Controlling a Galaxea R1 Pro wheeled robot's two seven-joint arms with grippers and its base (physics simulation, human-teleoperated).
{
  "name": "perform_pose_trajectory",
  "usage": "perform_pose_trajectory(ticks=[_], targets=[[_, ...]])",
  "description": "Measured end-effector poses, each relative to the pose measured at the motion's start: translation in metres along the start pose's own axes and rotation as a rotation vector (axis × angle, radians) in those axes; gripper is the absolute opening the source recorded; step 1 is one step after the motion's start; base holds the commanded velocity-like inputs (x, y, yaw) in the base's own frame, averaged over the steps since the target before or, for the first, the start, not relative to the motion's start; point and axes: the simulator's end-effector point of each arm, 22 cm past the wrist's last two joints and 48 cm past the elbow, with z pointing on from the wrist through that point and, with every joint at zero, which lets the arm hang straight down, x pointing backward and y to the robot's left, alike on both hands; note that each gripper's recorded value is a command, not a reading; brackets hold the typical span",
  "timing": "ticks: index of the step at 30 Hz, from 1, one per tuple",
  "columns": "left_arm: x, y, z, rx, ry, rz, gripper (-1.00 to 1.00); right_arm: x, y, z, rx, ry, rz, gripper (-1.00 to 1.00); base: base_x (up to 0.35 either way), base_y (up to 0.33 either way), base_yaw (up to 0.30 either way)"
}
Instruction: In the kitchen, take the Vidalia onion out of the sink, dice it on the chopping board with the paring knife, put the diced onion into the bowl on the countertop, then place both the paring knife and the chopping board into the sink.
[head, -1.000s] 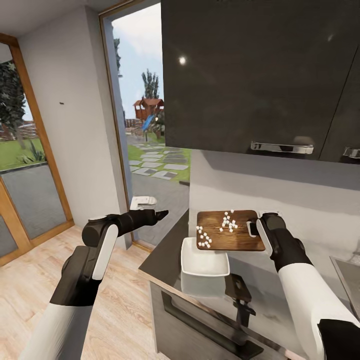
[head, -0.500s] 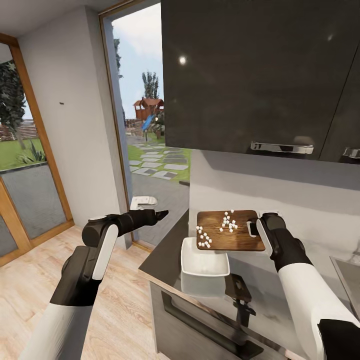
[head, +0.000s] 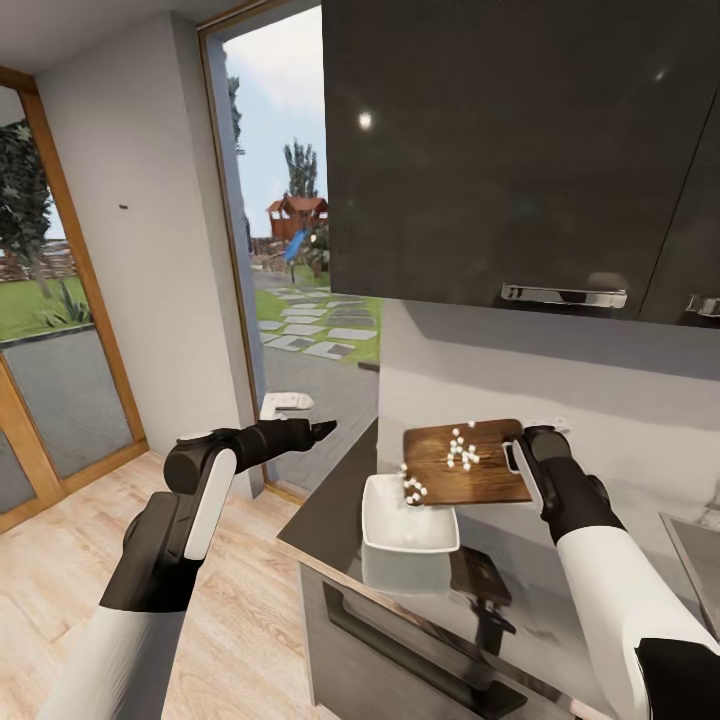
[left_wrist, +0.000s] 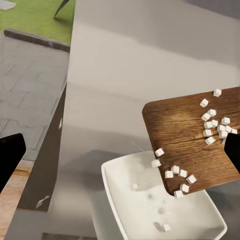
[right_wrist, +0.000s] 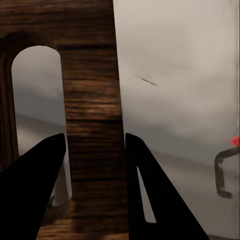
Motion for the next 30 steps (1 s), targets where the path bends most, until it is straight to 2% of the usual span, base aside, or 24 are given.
perform_pose_trajectory(ticks=[30], targets=[[0.0002,0.0004,0.0002,-0.001,0.0,0.0,1.0,-0.0005,-0.0008,0.0,0.004,-0.002,-0.003,-1.0,-0.019,0.0,0.0]])
